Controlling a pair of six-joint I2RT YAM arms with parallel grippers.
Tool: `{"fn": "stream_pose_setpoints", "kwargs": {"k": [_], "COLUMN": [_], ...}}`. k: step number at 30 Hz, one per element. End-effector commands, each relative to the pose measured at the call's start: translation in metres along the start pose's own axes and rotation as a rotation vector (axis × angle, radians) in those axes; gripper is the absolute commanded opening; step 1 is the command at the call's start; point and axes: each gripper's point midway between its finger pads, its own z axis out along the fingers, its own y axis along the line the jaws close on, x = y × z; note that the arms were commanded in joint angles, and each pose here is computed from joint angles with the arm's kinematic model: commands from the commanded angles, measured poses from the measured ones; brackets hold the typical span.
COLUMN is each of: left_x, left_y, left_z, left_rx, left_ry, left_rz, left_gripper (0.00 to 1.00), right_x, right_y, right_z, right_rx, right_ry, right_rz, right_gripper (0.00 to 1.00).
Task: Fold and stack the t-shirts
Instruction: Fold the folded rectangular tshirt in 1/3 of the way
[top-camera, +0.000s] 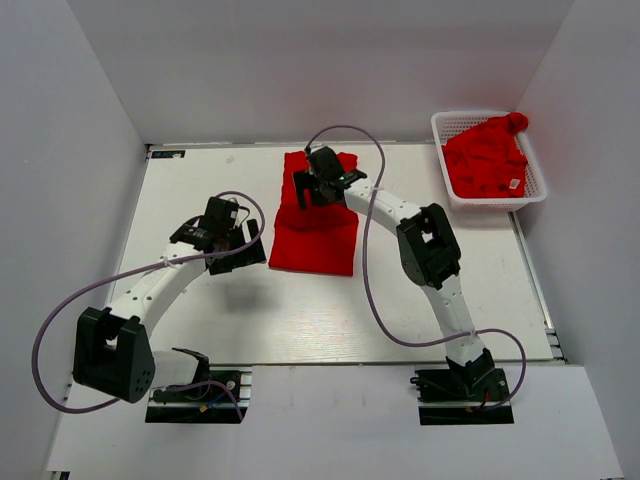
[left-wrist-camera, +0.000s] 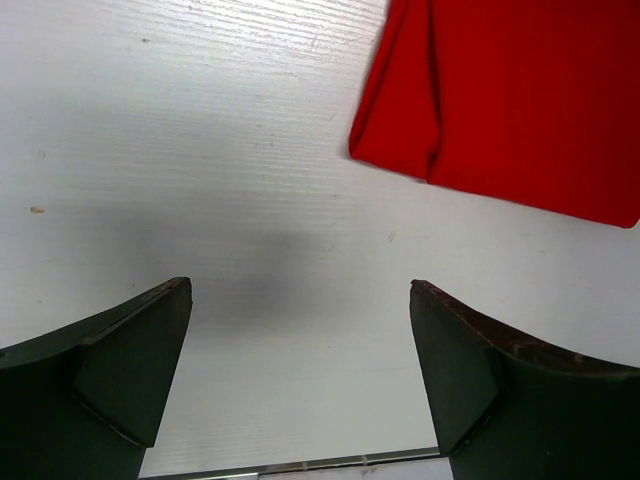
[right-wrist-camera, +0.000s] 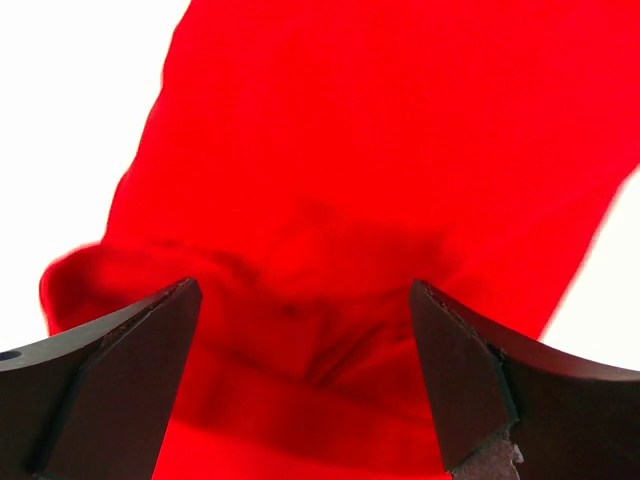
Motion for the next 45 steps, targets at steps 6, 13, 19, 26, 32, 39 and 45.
{"fn": "stream_pose_setpoints", "kwargs": {"k": [6, 13, 19, 26, 32, 39, 45], "left_x": [0.001, 0.004, 0.005, 0.009, 0.012, 0.011, 0.005], "left_y": [0.006, 0.006, 0.007, 0.011, 0.012, 0.014, 0.012], "left_z": [-0.011, -0.011, -0.016, -0.020, -0.020, -0.020, -0.020], "left_rx": [-0.014, -0.005, -0.004, -0.016, -0.021, -0.034, -0.032], "left_ry": [-0.022, -0.016, -0.018, -0.015, -0.006, -0.001, -0.005], "left_rz": [0.006, 0.006, 0.006, 0.006, 0.007, 0.007, 0.027], "left_gripper": [1.00, 1.00, 1.00, 1.00, 1.00, 1.00, 1.00], "right_x": [-0.058, 0.009, 0.068, 0.070, 0.048, 0.008, -0.017], "right_y": [-0.011, 0.056, 0.103, 0.106, 0.093, 0.036, 0.035], "right_z": [-0.033, -0.092, -0.098, -0.068, -0.043, -0.012, -0.018], "right_rx": [0.017, -0.331, -0.467, -0.414, -0.298, -0.056, -0.138], "right_ry": [-0.117, 0.063, 0.184, 0.186, 0.107, -0.011, -0.061], "right_rz": [-0.072, -0.175, -0.243, -0.208, -0.197, -0.054, 0.004], "right_gripper": [0.90, 0.90, 0.90, 0.90, 0.90, 0.90, 0.90]}}
